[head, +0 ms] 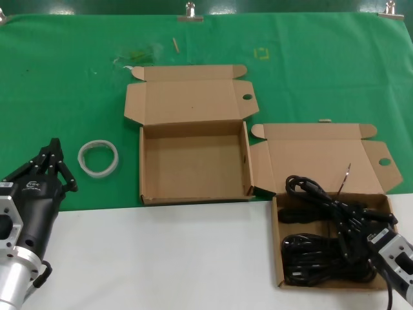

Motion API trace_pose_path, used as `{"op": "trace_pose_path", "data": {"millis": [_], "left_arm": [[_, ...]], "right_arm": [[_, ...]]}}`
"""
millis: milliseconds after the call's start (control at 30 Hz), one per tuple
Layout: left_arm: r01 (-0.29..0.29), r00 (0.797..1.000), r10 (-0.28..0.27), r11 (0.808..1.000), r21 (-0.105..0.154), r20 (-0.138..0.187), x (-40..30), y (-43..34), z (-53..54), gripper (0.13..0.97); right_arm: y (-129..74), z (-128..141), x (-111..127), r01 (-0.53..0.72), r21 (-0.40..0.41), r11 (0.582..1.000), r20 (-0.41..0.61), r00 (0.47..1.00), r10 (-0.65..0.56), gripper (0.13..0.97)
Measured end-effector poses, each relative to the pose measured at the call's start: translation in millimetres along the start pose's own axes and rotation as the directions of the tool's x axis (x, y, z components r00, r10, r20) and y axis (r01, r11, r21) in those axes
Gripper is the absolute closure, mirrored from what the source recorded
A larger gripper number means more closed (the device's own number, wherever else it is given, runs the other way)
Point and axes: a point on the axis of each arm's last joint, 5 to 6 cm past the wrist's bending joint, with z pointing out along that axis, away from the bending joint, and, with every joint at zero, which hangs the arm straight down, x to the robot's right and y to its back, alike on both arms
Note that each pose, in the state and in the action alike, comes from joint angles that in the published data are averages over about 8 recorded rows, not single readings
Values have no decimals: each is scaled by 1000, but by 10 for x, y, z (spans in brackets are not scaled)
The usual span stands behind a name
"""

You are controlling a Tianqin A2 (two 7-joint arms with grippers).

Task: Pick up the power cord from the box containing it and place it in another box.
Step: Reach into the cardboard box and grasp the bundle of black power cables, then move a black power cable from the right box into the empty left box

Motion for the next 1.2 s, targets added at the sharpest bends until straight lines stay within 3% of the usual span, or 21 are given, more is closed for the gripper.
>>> {"op": "trace_pose_path", "data": {"millis": [333, 600, 900, 1200], "left_arm": [[0, 1000, 0, 1000, 0, 0, 0, 0, 0, 957], [0, 1000, 0, 1000, 0, 0, 0, 0, 0, 957], [0, 1000, 0, 1000, 0, 0, 0, 0, 0, 957], [0, 1000, 0, 1000, 0, 0, 0, 0, 0, 957]], "right_arm": [[-185, -166, 62, 46, 45, 998, -8, 999, -46, 909], [-570, -192, 123, 84, 147, 986, 0, 996, -85, 911], [-1134, 394, -1, 116, 264, 958, 28, 991, -127, 911], [-1609, 1049, -380, 147, 280, 949, 88, 980, -178, 911]]}}
